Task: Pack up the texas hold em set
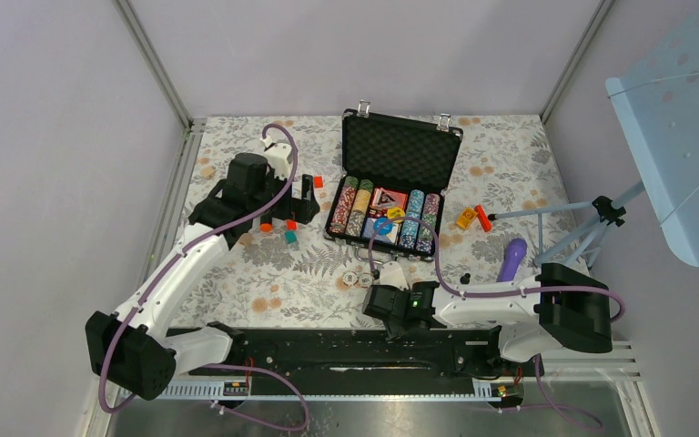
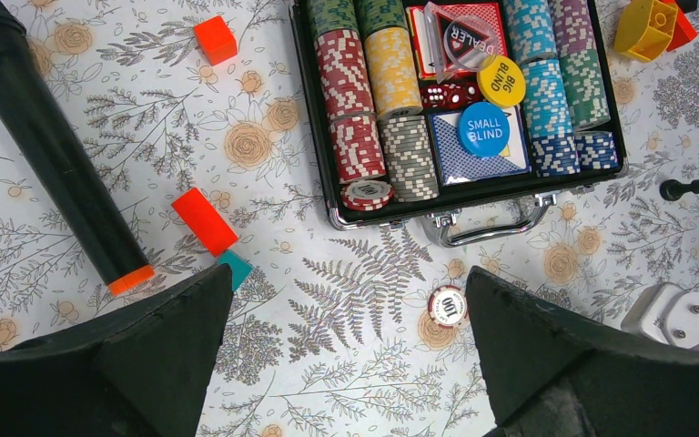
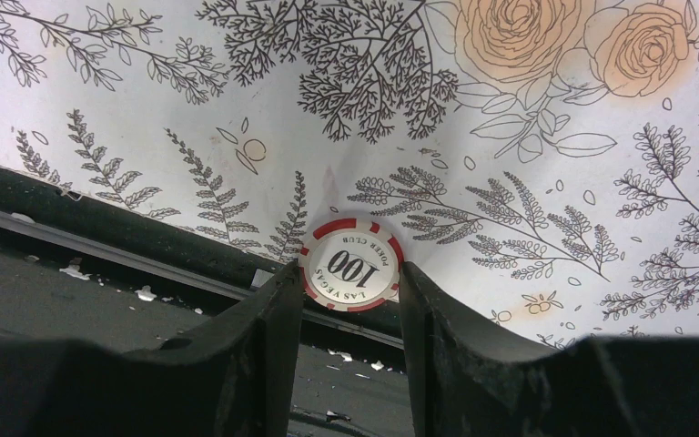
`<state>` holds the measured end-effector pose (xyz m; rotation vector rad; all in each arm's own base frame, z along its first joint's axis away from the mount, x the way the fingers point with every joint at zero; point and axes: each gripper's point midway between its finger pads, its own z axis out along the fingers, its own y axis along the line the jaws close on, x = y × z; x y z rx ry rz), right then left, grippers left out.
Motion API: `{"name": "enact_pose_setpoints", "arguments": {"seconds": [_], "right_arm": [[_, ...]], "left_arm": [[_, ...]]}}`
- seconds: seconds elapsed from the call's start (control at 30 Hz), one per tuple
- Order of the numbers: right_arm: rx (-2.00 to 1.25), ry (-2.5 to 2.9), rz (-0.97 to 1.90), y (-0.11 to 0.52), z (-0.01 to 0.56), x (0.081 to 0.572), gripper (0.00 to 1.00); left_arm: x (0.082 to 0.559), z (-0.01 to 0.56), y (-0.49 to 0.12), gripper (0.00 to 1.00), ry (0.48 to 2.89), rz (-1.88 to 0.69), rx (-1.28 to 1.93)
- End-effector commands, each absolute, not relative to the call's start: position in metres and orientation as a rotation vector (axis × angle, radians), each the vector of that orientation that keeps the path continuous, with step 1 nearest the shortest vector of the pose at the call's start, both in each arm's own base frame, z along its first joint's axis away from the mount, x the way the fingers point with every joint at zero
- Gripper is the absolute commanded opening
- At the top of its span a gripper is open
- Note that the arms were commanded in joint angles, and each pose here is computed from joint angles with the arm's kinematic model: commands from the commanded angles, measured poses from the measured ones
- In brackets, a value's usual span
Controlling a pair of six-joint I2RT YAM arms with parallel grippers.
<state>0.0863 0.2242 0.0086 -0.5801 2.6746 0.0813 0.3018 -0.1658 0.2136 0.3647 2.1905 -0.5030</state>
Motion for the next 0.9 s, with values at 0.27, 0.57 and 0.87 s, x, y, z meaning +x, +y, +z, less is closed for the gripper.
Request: {"name": "enact_pose_setpoints", "arguments": {"seconds": [0.27,0.57,0.87], "right_arm": [[-0.656,2.586,0.185,0.242,0.038,0.092,0.42],[-0.66,2.573,0.15,0.237,0.042,0.098,0.47],[-0.543,2.625,0.108,0.212,0.031,0.106,0.56]], "left_arm": [[0.3,0.231,-0.166,0.99,2.123,-0.54,0.345],[0.3,0.236,-0.164,0.99,2.098,-0.56,0.305],[0.298,0.228,-0.174,0.99,2.129,-0.63,0.354]]}}
